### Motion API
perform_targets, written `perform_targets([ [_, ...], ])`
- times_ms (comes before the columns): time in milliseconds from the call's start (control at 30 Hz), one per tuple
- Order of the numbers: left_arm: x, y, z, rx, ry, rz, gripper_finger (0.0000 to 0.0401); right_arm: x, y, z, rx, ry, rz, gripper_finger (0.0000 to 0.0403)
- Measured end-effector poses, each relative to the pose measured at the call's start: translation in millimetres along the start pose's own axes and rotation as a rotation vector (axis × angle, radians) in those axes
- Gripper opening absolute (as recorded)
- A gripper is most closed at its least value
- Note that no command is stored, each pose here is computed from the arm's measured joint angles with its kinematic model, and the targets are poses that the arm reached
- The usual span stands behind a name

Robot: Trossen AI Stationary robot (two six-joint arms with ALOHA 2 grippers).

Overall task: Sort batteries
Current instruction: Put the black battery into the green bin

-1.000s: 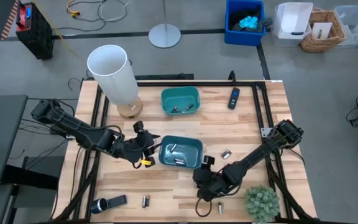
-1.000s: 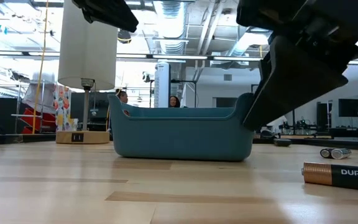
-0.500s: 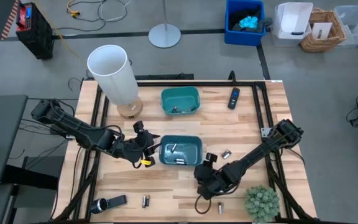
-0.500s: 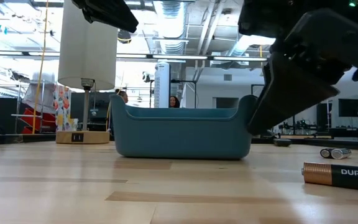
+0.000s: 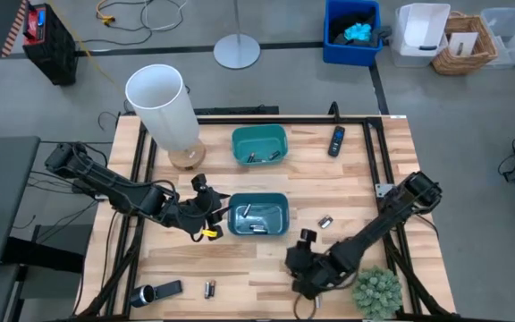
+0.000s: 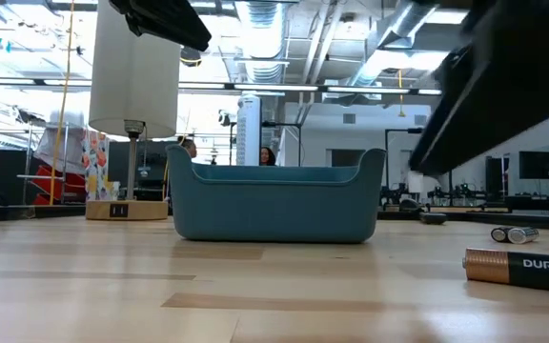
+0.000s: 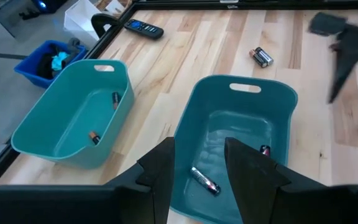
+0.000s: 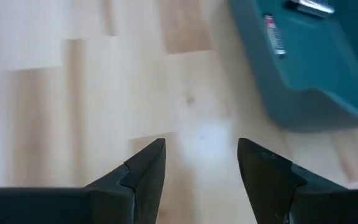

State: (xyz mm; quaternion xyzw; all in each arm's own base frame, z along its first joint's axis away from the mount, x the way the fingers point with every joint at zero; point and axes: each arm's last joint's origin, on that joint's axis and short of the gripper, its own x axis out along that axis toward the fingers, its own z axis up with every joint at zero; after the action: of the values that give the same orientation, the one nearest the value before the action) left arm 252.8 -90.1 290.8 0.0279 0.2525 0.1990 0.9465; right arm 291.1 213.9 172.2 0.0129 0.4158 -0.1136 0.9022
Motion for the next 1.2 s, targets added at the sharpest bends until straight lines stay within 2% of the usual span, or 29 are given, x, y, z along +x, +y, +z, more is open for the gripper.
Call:
perform_targets([
  [133, 0, 0, 0, -0.002, -0.002, -0.001, 0.0134, -17, 13, -6, 0.057, 0.004, 0.089, 0.0216],
  [233, 0, 0, 1, -0.004, -0.004, -0.002, 0.0134, -16, 23, -17, 0.089, 0.029, 0.111, 0.0216],
  [400, 0, 0, 1, -0.008, -0.007, -0.002, 0.0134, -2, 32, -35, 0.106, 0.073, 0.085, 0.0216],
  [933, 0, 0, 1, -0.016, -0.006, -0.001, 0.0134, 30, 32, -48, 0.108, 0.135, 0.019, 0.0214],
  [1067, 0, 0, 1, -0.014, -0.005, 0.000, 0.0134, 31, 30, -48, 0.093, 0.150, 0.012, 0.0189],
  [1200, 0, 0, 1, -0.013, -0.005, 0.000, 0.0134, 32, 29, -48, 0.076, 0.156, 0.009, 0.0141],
])
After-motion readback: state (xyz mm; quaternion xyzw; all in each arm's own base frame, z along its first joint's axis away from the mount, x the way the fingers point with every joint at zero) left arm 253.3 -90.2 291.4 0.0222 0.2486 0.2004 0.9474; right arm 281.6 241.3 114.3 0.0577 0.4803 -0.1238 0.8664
